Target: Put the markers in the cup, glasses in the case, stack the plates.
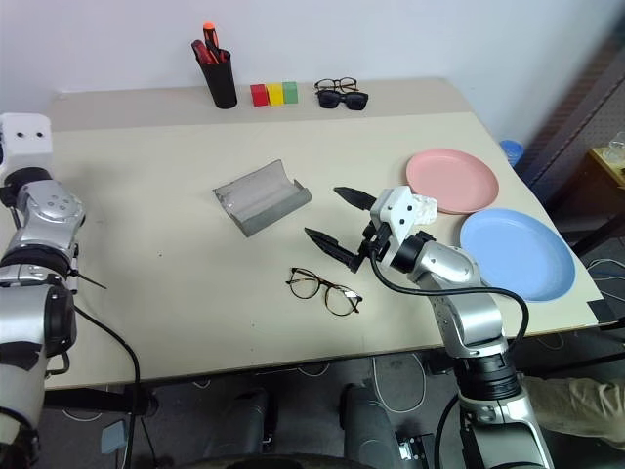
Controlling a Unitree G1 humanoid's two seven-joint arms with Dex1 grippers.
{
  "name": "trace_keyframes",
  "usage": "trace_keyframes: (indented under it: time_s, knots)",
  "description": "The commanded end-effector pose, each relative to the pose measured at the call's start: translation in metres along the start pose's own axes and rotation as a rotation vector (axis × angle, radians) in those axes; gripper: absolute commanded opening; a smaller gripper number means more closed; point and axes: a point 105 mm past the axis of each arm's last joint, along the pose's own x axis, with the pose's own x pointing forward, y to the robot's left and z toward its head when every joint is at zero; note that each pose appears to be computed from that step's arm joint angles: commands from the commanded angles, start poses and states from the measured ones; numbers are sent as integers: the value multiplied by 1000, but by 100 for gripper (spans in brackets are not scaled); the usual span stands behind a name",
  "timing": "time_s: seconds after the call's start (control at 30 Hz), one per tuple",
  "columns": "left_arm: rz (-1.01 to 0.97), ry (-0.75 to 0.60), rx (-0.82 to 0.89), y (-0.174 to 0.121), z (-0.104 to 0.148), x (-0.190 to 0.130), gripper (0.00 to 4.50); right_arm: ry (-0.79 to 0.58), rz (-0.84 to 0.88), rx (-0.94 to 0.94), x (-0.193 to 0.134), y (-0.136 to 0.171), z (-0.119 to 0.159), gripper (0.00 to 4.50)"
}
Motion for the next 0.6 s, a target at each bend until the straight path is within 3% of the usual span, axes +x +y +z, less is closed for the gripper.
trace_keyframes:
  time_s: [0.03,0.2,0.43,0.6]
  knots:
    - [-69,1,-244,-8,15,4,230,-41,-21,-47,-3,-6,14,450]
    - [-263,12,-497,-17,15,-8,230,-27,-59,-42,-13,-7,11,450]
    - [-489,4,-612,6,29,-32,230,-23,-88,-22,-16,-12,5,450]
    - [-692,159,-637,1,31,-64,230,-14,-43,-23,-15,-13,4,450]
